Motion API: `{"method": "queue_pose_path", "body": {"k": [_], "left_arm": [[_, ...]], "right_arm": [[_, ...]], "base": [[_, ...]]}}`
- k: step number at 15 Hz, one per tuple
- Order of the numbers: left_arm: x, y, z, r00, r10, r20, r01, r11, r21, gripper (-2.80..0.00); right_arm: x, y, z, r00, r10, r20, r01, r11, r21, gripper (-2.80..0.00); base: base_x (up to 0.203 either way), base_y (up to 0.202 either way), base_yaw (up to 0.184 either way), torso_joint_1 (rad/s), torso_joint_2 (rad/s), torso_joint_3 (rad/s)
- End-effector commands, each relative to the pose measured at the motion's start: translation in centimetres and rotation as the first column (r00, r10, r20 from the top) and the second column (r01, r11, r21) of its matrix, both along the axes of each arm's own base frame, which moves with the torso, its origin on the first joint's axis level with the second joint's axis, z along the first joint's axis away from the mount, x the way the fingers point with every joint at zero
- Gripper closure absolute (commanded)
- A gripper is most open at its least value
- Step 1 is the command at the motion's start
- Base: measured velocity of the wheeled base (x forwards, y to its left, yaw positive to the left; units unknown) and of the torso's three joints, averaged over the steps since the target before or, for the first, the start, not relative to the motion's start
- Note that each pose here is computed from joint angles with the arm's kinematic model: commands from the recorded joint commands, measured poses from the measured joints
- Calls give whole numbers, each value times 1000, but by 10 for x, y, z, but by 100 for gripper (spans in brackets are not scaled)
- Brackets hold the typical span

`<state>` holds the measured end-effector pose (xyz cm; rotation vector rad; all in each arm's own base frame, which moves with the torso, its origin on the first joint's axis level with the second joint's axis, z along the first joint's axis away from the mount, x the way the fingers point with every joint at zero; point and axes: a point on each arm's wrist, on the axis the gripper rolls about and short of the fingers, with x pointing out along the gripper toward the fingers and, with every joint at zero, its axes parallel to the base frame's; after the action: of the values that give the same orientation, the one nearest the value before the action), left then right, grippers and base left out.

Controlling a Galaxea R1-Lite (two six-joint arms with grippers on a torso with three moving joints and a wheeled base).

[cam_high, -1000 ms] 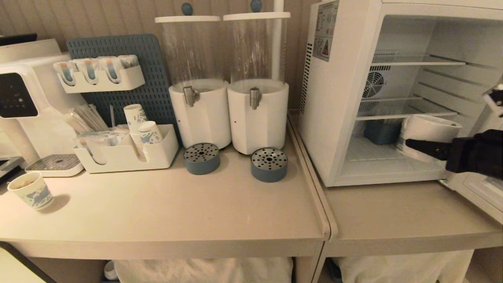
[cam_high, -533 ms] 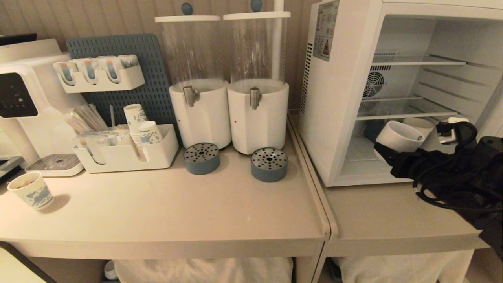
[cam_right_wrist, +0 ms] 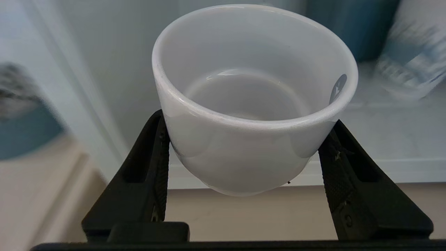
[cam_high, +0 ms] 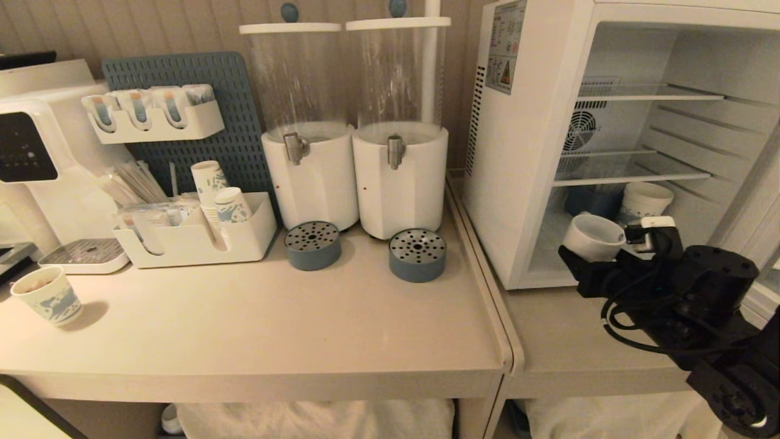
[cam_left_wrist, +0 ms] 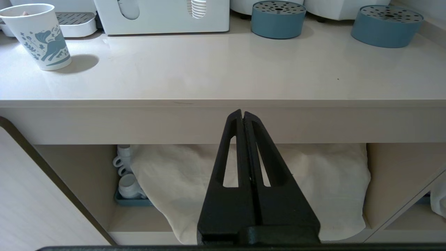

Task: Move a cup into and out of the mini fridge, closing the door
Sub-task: Put the ceramic cup in the freezer

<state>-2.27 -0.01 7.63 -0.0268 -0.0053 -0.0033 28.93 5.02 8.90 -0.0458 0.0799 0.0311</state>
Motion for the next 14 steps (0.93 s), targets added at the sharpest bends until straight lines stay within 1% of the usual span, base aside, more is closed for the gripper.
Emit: {"method": "queue_pose_path", "body": {"k": [1, 3, 6, 7, 11, 14], "left_arm": [[0, 0, 0, 1000, 0, -1, 0, 1000, -1, 0], [0, 0, 0, 1000, 0, -1, 0, 1000, -1, 0], [0, 0, 0, 1000, 0, -1, 0, 1000, -1, 0], [0, 0, 0, 1000, 0, -1, 0, 1000, -1, 0], [0, 0, 0, 1000, 0, -1, 0, 1000, -1, 0], [0, 0, 0, 1000, 0, -1, 0, 1000, -1, 0]], "right_arm": [[8, 1, -14, 1000, -4, -31, 3, 1000, -8, 0], [19, 3, -19, 1000, -6, -28, 5, 1000, -10, 0], [35, 2, -11, 1000, -16, 25, 16, 1000, -6, 0], [42, 1, -7, 999, -22, 31, 22, 1000, -5, 0], [60, 0, 0, 999, -34, 15, 34, 999, -8, 0], [70, -1, -7, 999, -38, -10, 38, 999, -28, 0]], "base": [[0, 0, 0, 0, 0, 0], [0, 0, 0, 0, 0, 0], [0, 0, 0, 0, 0, 0], [0, 0, 0, 0, 0, 0], [0, 0, 0, 0, 0, 0], [0, 0, 0, 0, 0, 0]]}}
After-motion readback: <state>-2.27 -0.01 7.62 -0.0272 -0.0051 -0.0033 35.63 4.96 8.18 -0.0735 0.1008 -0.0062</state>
